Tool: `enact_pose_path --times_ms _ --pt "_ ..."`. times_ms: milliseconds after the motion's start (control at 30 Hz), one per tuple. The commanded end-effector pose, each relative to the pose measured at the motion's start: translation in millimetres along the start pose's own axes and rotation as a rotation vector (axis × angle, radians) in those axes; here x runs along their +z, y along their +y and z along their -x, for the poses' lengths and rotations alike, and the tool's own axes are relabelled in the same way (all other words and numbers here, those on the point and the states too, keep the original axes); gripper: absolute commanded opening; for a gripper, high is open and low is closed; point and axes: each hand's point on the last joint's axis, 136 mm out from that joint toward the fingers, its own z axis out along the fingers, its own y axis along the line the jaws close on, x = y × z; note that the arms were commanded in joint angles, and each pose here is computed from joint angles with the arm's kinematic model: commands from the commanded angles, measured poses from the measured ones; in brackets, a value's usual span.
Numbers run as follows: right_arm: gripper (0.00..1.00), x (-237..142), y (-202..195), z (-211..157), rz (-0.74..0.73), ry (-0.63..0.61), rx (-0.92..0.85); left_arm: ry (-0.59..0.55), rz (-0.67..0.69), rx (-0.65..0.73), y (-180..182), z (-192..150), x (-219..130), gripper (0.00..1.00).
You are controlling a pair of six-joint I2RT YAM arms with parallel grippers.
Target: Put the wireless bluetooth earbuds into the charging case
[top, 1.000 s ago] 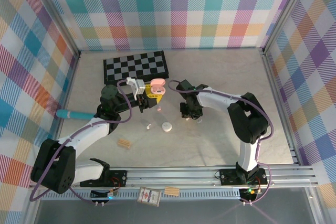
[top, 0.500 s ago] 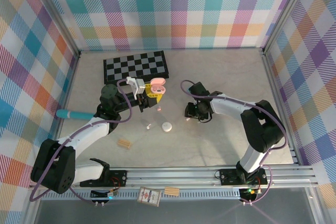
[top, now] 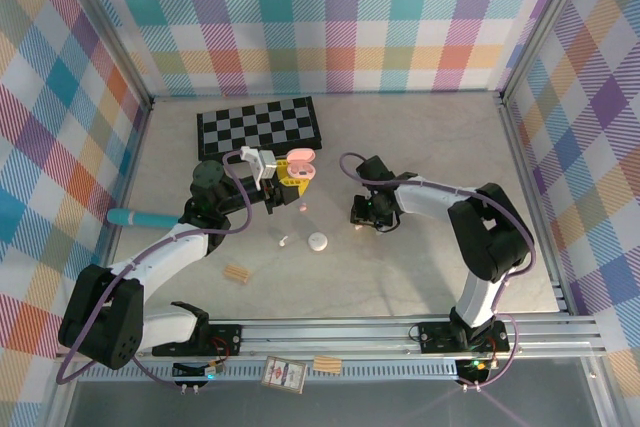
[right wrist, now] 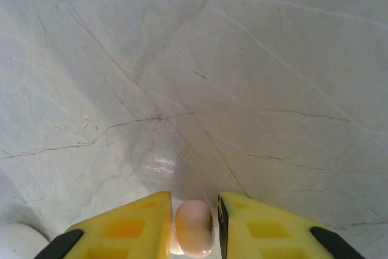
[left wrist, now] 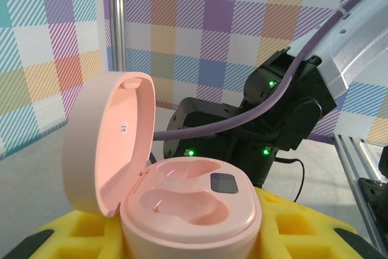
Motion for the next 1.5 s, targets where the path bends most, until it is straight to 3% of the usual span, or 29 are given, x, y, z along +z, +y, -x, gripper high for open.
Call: enact_pose_path --times_ms 0,567,1000,1200,1467 --pt "0.28 -2 10 -2 0.033 0.035 -0.008 -0.031 -0.015 0.057 -3 19 2 0.35" --pt "0.30 -3 37 -3 0.182 0.058 0.014 -0.030 -0.014 0.053 -2 17 2 0.35" --pt "0.30 3 35 -3 0.156 0.081 0.016 -0.026 -0.009 0.056 -3 16 1 0.35" --pt "0.39 -8 43 2 0.131 0.053 -0.022 -0.025 0.013 0.068 0 15 0 0.35" --pt "0.39 -8 50 3 0.012 0.007 -0.156 -0.026 0.159 0.045 32 11 -12 0.34"
